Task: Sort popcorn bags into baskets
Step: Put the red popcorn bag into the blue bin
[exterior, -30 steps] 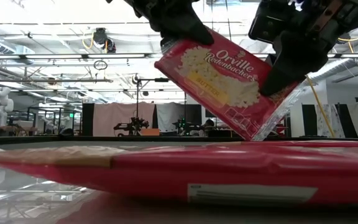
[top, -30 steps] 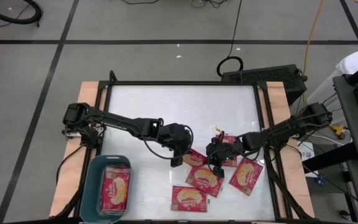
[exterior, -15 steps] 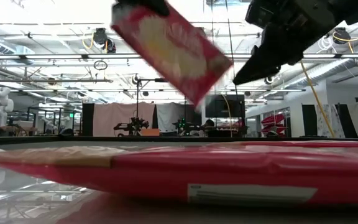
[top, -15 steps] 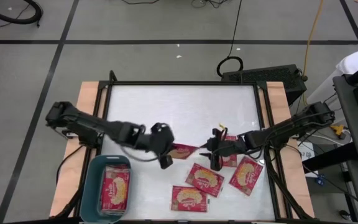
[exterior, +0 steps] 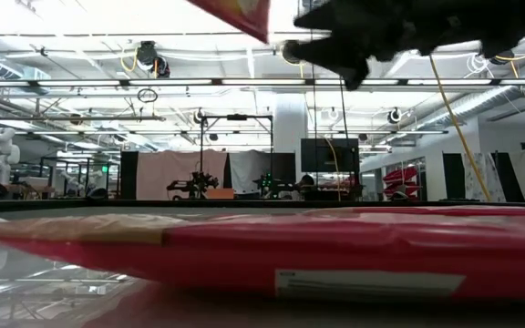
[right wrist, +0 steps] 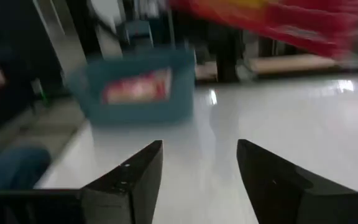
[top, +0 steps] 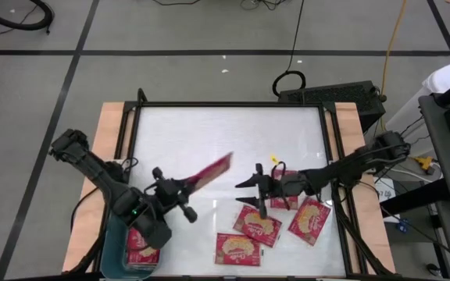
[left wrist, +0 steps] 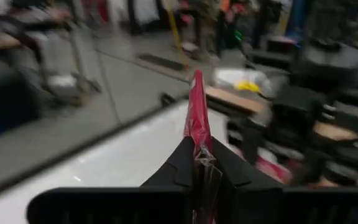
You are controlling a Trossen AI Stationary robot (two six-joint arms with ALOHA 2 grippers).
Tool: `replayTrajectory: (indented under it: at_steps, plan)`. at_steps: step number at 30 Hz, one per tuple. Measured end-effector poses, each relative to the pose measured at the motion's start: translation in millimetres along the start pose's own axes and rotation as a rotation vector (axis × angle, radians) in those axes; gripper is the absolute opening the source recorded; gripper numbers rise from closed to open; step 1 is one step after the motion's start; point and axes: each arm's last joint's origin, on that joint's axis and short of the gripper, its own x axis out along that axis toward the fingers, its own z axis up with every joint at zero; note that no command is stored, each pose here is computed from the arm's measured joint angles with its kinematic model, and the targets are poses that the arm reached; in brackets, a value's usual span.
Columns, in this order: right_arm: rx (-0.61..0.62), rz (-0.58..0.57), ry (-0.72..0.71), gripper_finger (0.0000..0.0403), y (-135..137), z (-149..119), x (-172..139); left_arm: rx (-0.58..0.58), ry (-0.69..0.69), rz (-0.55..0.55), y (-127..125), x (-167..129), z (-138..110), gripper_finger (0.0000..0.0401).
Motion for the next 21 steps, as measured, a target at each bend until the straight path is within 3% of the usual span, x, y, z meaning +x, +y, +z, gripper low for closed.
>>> replayTrajectory:
  at_steps: [4, 7, 17, 21]
  plan:
    - [0.038, 0.009, -0.17, 0.0196, -4, 5, 9, -0.04, -0.058, 0.056, 0, 5, 5, 0.0034]
    - [0.06, 0.002, -0.263, 0.0195, -11, 9, 13, -0.047, -0.047, 0.039, -4, 12, 11, 0.0036]
    - [0.065, -0.047, -0.409, 0.0204, -29, 29, 27, 0.004, -0.098, -0.024, -15, 27, 40, 0.0023]
    - [0.051, 0.011, -0.466, 0.0205, -33, 38, 27, 0.014, -0.104, -0.071, -16, 32, 45, 0.0032]
